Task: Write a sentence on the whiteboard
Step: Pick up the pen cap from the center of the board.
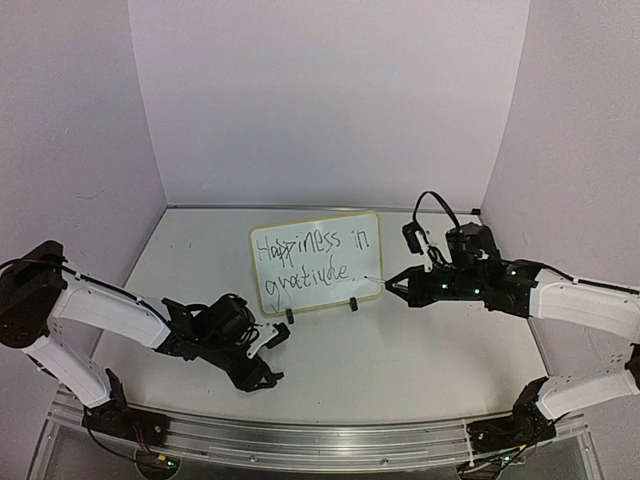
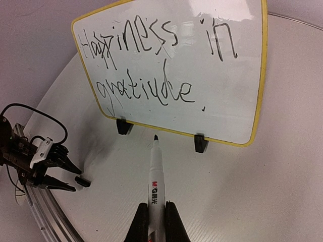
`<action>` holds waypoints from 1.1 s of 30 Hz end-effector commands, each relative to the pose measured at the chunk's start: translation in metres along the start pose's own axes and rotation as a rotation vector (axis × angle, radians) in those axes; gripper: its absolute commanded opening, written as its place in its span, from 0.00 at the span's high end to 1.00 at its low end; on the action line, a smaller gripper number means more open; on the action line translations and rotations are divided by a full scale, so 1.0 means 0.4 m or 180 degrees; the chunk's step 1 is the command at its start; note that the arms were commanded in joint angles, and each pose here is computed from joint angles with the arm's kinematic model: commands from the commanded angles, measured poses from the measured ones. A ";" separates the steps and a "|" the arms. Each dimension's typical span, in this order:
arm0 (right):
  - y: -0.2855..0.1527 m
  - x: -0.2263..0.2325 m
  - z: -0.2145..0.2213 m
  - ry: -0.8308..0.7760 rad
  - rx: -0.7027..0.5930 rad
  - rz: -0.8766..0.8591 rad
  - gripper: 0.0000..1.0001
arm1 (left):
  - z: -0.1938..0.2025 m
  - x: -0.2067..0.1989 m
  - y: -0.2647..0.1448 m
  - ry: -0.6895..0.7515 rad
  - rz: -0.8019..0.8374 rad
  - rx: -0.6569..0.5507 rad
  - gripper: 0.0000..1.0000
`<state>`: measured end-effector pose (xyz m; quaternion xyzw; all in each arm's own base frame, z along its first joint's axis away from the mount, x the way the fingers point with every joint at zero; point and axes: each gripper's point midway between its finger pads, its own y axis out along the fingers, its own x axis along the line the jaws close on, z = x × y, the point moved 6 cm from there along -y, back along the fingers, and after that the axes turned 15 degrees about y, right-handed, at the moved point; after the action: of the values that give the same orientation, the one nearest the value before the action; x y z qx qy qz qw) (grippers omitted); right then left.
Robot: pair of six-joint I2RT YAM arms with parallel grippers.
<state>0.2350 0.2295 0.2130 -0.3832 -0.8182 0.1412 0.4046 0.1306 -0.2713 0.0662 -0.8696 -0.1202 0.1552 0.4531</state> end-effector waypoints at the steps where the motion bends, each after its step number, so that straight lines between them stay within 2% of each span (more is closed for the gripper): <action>1: -0.013 0.000 0.000 0.0015 -0.0044 -0.0032 1.00 | -0.015 -0.008 0.006 0.0055 -0.0020 0.0043 0.62; 13: -0.020 -0.003 0.003 0.0003 -0.0066 -0.0025 1.00 | 0.006 -0.024 0.035 -0.0010 -0.0051 0.0230 0.77; 20: -0.022 0.015 0.014 0.0018 0.0071 -0.0215 1.00 | 0.013 -0.029 0.051 -0.0022 -0.0034 0.0301 0.96; 23: -0.020 0.030 0.027 0.0012 0.0247 -0.0388 1.00 | 0.015 -0.032 0.056 -0.0010 -0.0020 0.0322 1.00; 27: 0.000 0.048 0.053 0.0025 0.0664 -0.0693 1.00 | 0.007 -0.032 0.046 0.0027 -0.0051 0.0256 1.00; 33: 0.025 0.085 0.091 0.0250 0.1476 -0.1371 1.00 | -0.091 -0.051 -0.056 0.0172 -0.0071 -0.0439 1.00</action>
<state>0.2110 0.2485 0.1885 -0.2293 -0.8138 0.2063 0.4926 0.1219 -0.2903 0.0684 -0.8726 -0.1173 0.1433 0.4519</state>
